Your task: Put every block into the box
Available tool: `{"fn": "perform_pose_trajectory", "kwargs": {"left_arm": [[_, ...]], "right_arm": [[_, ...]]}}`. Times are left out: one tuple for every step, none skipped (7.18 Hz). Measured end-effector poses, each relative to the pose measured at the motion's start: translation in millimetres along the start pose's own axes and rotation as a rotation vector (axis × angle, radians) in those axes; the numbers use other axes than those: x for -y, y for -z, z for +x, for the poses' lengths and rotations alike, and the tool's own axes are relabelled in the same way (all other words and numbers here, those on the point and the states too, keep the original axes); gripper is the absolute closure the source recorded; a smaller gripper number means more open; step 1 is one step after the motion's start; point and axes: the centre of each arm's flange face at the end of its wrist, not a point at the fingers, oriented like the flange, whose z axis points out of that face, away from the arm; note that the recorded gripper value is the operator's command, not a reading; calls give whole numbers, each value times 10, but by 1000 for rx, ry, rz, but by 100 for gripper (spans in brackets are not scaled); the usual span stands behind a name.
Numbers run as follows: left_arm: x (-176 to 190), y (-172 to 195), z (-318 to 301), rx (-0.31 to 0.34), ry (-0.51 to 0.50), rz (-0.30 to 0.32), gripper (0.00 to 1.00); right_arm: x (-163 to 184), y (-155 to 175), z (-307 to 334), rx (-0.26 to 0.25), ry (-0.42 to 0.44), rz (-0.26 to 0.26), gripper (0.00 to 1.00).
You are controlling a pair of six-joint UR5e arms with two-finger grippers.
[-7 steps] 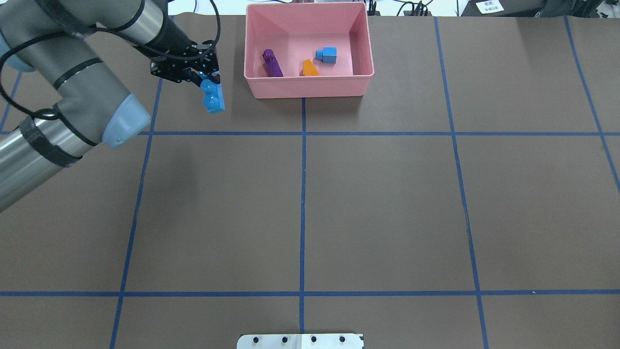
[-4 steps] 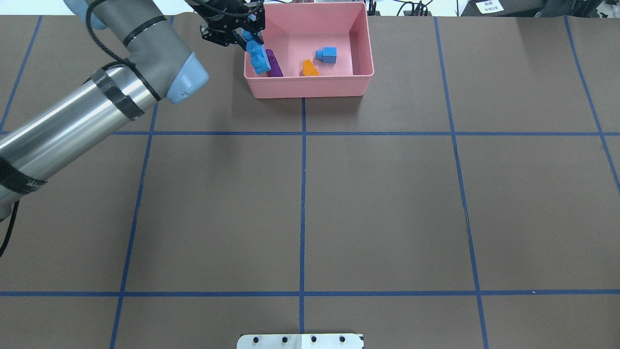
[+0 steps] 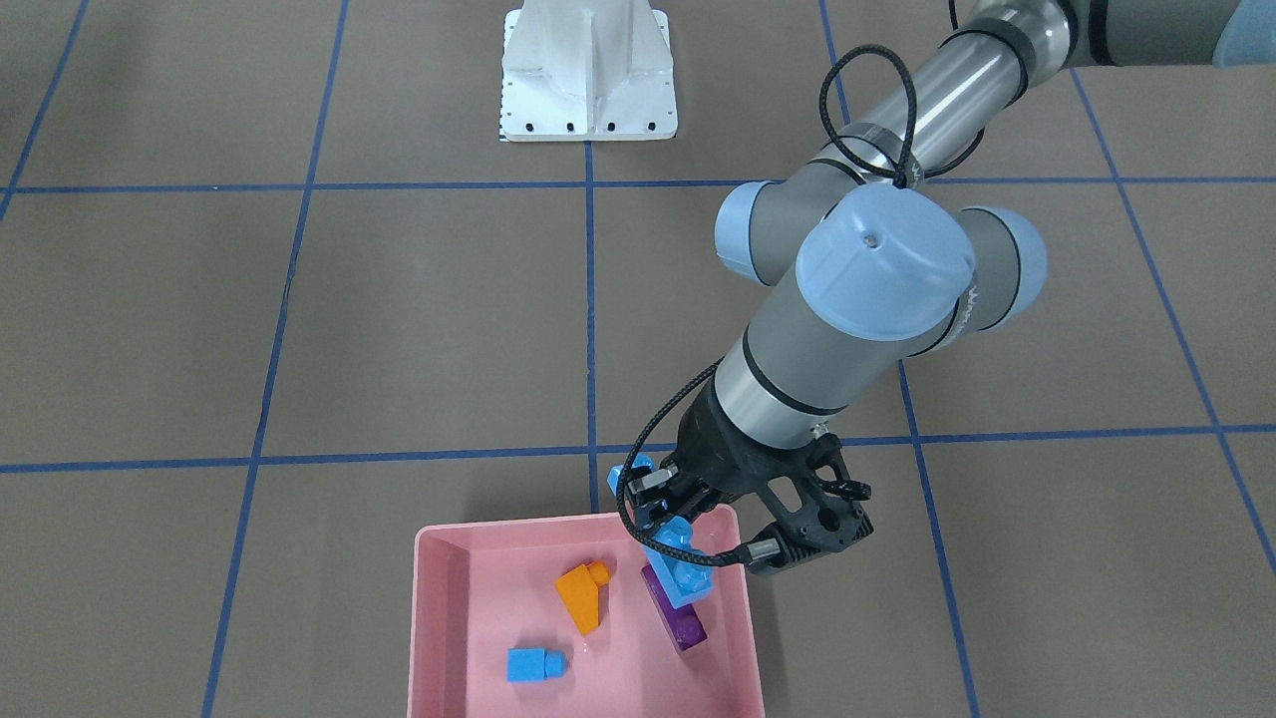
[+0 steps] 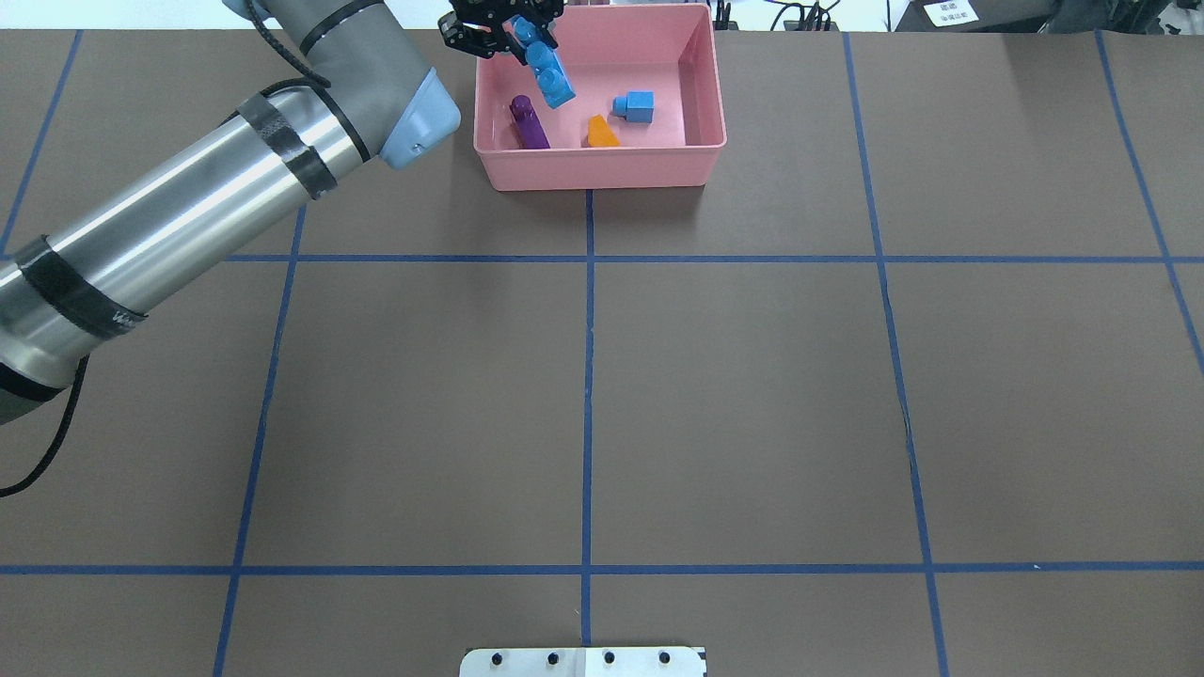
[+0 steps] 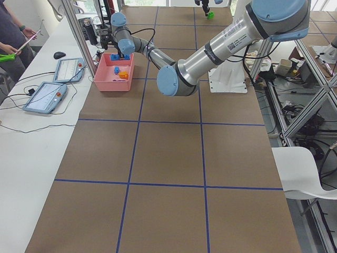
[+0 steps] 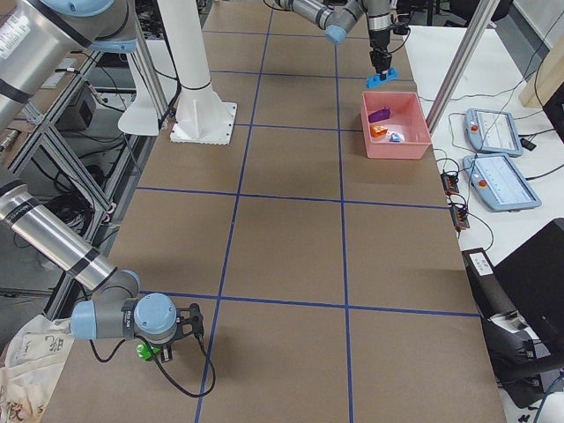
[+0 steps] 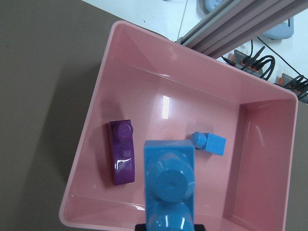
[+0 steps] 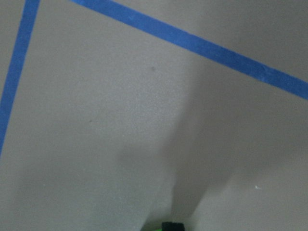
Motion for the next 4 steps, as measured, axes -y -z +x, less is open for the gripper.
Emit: {"fn": "perform_pose_trajectory", "kwargs": {"left_arm": [[-22,-16,142,0,20,14,100],[-52,-50,222,2,29,20,100],[-67,-64,253,2,32,22,100],[-72,-75,264,3,33,25,100]], "right_arm": [[6,8,-7,0,3,2,2],[24,17,-12,0,8,5,1],[53,33,-29,4,13,10,0],[80,49,-54,16,18,17,0]]}}
